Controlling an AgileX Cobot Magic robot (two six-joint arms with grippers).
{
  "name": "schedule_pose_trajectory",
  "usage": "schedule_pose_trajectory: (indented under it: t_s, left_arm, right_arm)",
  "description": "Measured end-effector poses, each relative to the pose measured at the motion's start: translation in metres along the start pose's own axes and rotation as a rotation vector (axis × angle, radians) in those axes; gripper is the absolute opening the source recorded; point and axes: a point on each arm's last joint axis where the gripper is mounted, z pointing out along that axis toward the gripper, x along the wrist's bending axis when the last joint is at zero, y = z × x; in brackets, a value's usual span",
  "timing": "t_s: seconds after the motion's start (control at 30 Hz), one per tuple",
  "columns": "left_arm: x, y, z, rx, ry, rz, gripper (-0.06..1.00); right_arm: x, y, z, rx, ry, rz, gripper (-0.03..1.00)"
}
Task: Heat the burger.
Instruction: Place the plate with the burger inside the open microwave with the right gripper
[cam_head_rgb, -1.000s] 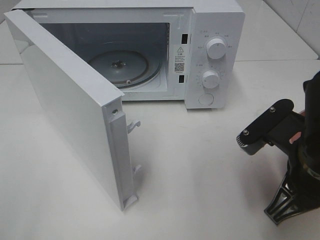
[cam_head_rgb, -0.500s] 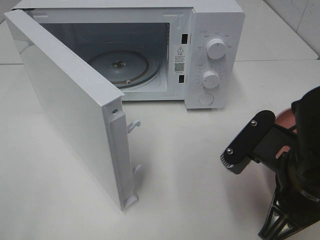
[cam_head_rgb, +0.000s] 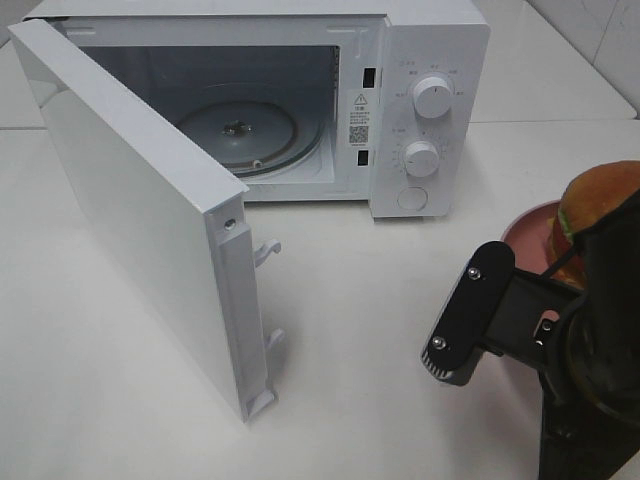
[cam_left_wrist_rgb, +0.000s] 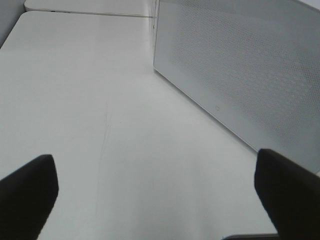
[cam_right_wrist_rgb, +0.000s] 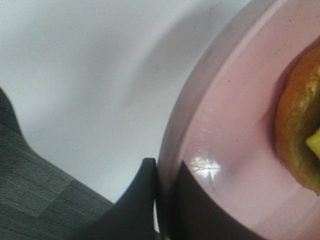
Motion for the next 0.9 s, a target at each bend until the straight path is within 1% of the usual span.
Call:
schedule_pose_trajectory:
  t_s: [0.13, 0.23, 0.4, 0.47, 0.63, 0.7, 0.8, 0.87, 0.9]
  left_arm:
    - [0.000, 0.000, 0.000, 0.000, 0.000, 0.000, 0.99]
    - [0.000, 0.000, 0.000, 0.000, 0.000, 0.000, 0.99]
    - [0.000, 0.000, 0.000, 0.000, 0.000, 0.000, 0.99]
    - [0.000, 0.000, 0.000, 0.000, 0.000, 0.000, 0.99]
    - [0.000, 0.000, 0.000, 0.000, 0.000, 0.000, 0.99]
    - [0.000, 0.000, 0.000, 0.000, 0.000, 0.000, 0.99]
    - [0.000, 0.000, 0.000, 0.000, 0.000, 0.000, 0.99]
    - [0.000, 0.000, 0.000, 0.000, 0.000, 0.000, 0.99]
    - [0.000, 0.000, 0.000, 0.000, 0.000, 0.000, 0.99]
  right_arm:
    - [-0.002, 0.002, 0.000, -0.026, -0.020, -0.049, 0.03]
    - [-0.002, 0.006, 0.000, -0.070, -0.028, -0.110, 0.03]
    - [0.000, 0.011, -0.001, -0.119, -0.009, -0.155, 0.03]
    - [0.002, 0.014, -0.001, -0.162, 0.008, -0.194, 0.03]
    - [0.003, 0.017, -0.002, -0.195, 0.008, -0.222, 0.03]
    - [0.004, 0.021, -0.002, -0.235, 0.014, -0.270, 0.03]
    - [0.005, 0.021, -0.002, -0.246, 0.016, -0.282, 0.03]
    - [0.007, 0.025, -0.003, -0.296, 0.024, -0.309, 0.03]
    - [0.007, 0.025, -0.003, -0.296, 0.024, -0.309, 0.03]
